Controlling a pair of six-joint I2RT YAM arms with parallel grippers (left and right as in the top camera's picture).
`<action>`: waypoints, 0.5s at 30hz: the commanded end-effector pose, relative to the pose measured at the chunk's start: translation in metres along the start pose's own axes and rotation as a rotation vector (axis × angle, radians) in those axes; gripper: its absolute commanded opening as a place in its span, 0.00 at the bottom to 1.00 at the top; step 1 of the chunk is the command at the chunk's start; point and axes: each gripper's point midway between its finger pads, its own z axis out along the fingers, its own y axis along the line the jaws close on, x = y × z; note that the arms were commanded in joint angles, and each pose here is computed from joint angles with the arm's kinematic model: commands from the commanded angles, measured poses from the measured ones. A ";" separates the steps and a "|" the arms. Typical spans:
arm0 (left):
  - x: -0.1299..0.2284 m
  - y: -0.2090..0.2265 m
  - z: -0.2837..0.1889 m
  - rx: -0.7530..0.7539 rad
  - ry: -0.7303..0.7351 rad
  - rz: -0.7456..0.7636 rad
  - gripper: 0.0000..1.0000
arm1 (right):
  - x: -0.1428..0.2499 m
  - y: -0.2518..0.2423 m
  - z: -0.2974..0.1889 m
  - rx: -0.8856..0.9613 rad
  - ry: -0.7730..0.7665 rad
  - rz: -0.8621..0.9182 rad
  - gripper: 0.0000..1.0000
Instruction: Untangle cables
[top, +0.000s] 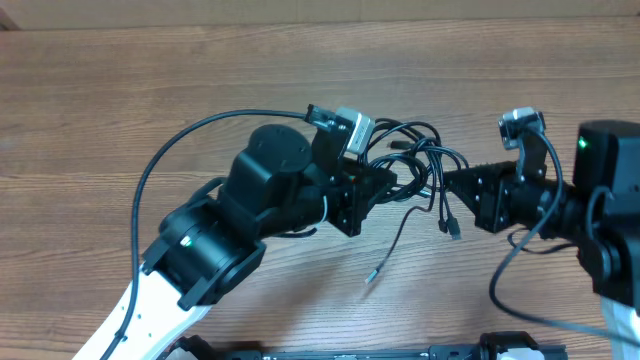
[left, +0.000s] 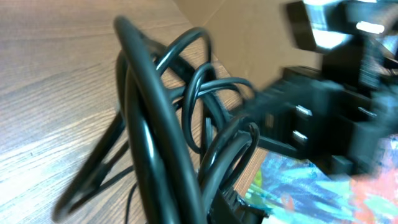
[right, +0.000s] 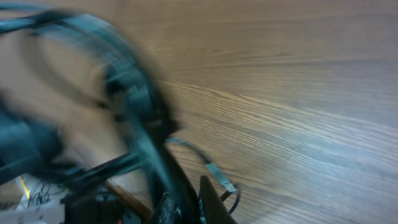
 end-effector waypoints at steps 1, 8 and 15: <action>-0.007 0.006 0.010 -0.015 -0.008 -0.081 0.04 | 0.000 0.024 -0.015 -0.074 -0.049 -0.091 0.04; -0.010 0.028 0.011 -0.128 -0.049 -0.185 0.04 | 0.002 0.041 -0.037 -0.075 -0.136 -0.165 0.04; -0.006 0.065 0.003 -0.316 -0.127 -0.468 0.04 | 0.013 0.046 -0.045 -0.069 -0.141 -0.208 0.04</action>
